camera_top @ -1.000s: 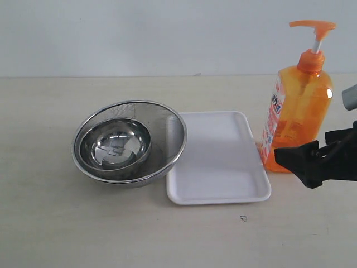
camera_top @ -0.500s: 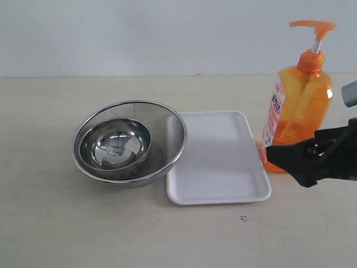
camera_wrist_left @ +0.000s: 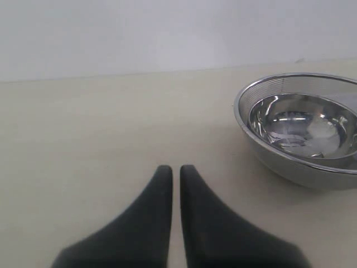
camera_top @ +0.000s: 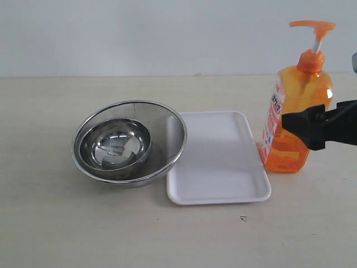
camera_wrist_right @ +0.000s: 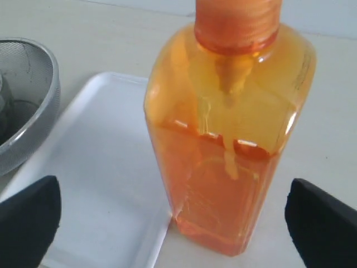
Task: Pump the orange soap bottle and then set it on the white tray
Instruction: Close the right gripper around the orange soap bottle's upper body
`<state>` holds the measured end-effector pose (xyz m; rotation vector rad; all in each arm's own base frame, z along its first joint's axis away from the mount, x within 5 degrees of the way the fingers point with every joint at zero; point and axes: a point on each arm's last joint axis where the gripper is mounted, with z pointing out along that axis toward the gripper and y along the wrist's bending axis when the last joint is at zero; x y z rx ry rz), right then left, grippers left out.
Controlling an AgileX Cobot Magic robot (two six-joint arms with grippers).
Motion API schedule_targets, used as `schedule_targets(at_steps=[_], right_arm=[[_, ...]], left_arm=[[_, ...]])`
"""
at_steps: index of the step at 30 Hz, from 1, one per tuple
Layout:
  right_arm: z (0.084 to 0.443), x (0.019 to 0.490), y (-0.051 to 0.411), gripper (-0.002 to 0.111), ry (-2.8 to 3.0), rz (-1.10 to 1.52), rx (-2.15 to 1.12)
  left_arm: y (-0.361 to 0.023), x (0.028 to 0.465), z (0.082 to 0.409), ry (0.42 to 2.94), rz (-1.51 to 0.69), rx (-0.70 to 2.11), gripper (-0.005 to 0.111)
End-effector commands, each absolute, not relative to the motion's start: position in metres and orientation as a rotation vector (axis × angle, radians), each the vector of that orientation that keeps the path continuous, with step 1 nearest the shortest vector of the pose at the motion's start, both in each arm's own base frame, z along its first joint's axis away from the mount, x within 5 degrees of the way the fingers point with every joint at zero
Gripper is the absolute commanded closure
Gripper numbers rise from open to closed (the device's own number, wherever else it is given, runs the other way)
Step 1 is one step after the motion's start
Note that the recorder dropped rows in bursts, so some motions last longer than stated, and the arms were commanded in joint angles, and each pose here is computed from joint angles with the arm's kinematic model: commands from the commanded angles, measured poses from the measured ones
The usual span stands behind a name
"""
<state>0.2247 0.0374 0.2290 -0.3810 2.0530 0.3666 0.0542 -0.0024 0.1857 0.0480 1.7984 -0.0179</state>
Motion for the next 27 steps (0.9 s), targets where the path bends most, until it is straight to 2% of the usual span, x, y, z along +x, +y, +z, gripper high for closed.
schedule_targets(at_steps=[1,9,27], right_arm=[[0.227,0.235,0.038,0.003,2.059,0.381,-0.394],[0.216,0.258,0.042,0.003,2.085,0.418,-0.451],[0.238,0.281,0.038,0.003,2.02,0.329,-0.462]], left_arm=[[-0.002,0.054,0.186,1.789,-0.015,0.054,0.102],[-0.002,0.054,0.186,1.789,-0.015,0.054,0.102],[-0.002,0.054,0.186,1.789,-0.015,0.054,0.102]])
